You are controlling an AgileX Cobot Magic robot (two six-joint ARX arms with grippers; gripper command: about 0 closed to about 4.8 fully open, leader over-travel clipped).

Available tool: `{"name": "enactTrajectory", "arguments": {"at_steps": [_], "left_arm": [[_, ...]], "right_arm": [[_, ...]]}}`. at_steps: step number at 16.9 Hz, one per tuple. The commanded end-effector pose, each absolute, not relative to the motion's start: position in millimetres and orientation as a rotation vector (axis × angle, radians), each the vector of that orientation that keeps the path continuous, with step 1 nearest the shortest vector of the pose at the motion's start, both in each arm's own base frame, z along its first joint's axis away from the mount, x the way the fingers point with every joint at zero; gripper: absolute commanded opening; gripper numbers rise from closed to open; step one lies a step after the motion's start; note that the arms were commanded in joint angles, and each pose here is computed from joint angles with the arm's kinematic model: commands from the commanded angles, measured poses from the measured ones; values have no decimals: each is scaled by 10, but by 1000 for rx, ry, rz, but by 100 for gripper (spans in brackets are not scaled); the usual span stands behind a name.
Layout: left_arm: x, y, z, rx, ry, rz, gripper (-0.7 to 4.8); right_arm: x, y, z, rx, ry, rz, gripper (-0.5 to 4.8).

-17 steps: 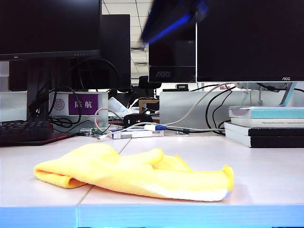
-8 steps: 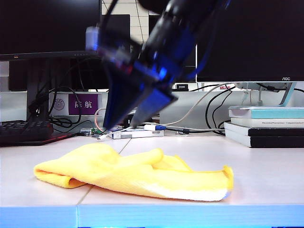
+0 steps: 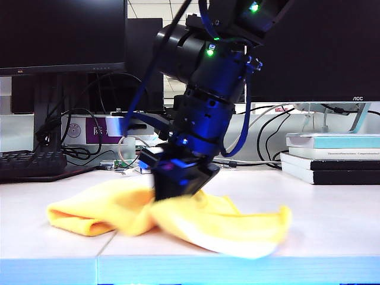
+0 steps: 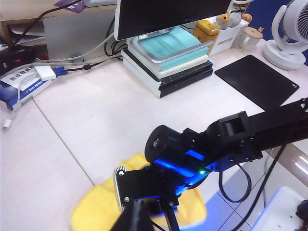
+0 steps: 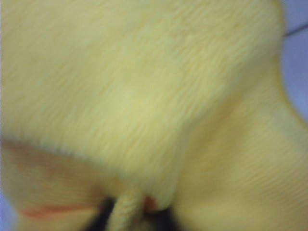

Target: Wipe the table from back to front using the rag.

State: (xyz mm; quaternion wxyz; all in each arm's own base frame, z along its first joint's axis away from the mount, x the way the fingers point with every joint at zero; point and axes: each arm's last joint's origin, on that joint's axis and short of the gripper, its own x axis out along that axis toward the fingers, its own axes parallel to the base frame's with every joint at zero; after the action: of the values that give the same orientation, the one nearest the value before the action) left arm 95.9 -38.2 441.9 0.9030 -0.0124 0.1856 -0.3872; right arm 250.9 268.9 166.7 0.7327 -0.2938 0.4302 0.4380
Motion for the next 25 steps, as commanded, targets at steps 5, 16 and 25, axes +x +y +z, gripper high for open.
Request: {"name": "enactTrajectory", "arguments": {"at_steps": [5, 16, 25], "left_arm": [[955, -381, 4440, -21, 364, -806, -6], [1004, -392, 4430, -22, 377, -805, -6], [1018, -395, 4431, -22, 375, -805, -6]], "right_arm": [[2458, 2600, 1609, -392, 1186, 694, -1], [2248, 2641, 1564, -153, 1349, 364, -1], [2230, 2736, 1584, -171, 1214, 298, -1]]}}
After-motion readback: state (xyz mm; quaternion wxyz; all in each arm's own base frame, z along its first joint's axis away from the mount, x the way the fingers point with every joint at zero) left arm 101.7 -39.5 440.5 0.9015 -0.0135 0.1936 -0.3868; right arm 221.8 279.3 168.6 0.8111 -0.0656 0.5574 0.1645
